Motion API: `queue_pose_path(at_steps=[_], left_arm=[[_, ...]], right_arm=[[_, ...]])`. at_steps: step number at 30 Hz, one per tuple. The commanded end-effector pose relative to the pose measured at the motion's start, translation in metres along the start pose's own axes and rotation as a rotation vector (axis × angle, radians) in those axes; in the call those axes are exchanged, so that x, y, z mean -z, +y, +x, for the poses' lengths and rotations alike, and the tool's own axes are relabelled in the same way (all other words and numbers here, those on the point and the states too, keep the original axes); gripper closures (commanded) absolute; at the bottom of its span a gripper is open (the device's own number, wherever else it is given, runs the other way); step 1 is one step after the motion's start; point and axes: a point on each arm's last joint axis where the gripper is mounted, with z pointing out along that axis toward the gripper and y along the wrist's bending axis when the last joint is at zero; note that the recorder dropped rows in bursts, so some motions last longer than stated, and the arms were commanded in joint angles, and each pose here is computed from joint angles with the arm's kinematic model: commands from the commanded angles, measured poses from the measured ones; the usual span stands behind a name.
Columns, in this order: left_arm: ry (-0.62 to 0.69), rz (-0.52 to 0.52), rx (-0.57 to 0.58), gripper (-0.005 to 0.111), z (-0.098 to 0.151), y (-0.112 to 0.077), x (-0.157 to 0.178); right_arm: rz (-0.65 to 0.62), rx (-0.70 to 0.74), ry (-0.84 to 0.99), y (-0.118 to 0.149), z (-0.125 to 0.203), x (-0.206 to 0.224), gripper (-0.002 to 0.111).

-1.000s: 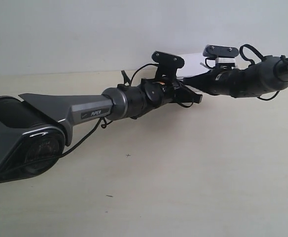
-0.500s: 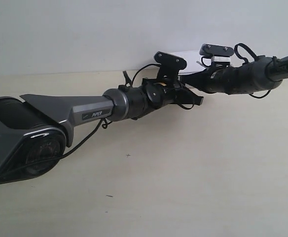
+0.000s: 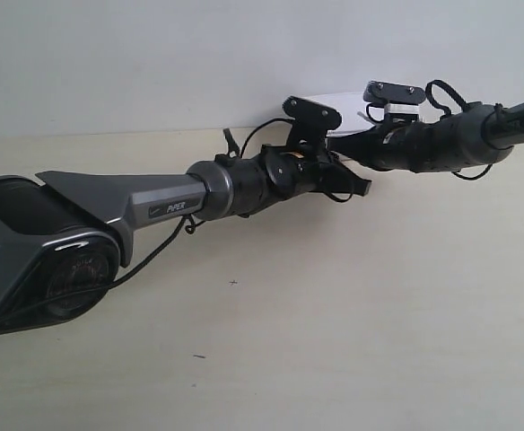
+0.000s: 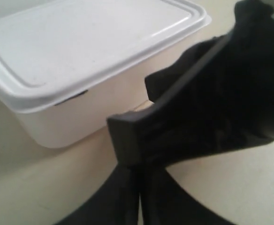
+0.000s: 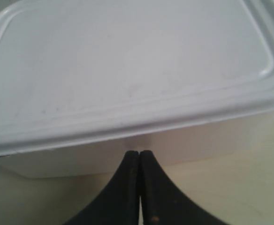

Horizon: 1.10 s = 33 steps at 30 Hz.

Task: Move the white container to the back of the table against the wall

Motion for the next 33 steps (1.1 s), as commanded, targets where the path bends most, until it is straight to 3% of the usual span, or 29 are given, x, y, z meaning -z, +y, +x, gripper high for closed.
queue_pose_path(at_steps=[1,12,17,23,27,33], left_arm=[[0.044,0.076,-0.003,0.107,-0.009,-0.007,0.006],[0.137,0.22,-0.044,0.107,-0.024,-0.02,0.021],[0.262,0.309,-0.198,0.107,-0.026,-0.026,0.034],[0.443,0.23,-0.228,0.107,-0.044,-0.018,0.059],[0.491,0.234,-0.274,0.107,-0.071,-0.018,0.093],[0.305,0.259,-0.355,0.107,-0.127,-0.046,0.181]], right_arm=[[-0.008,-0.048,-0.024,0.003,-0.003,-0.001,0.108],[0.004,-0.028,0.073,0.004,-0.006,0.009,0.108],[0.002,0.023,0.124,0.01,-0.027,0.034,0.108],[0.0,0.065,0.152,0.013,-0.041,0.082,0.108],[-0.005,0.074,0.11,0.014,-0.048,0.13,0.108],[-0.03,0.073,-0.067,0.013,-0.055,0.223,0.108]])
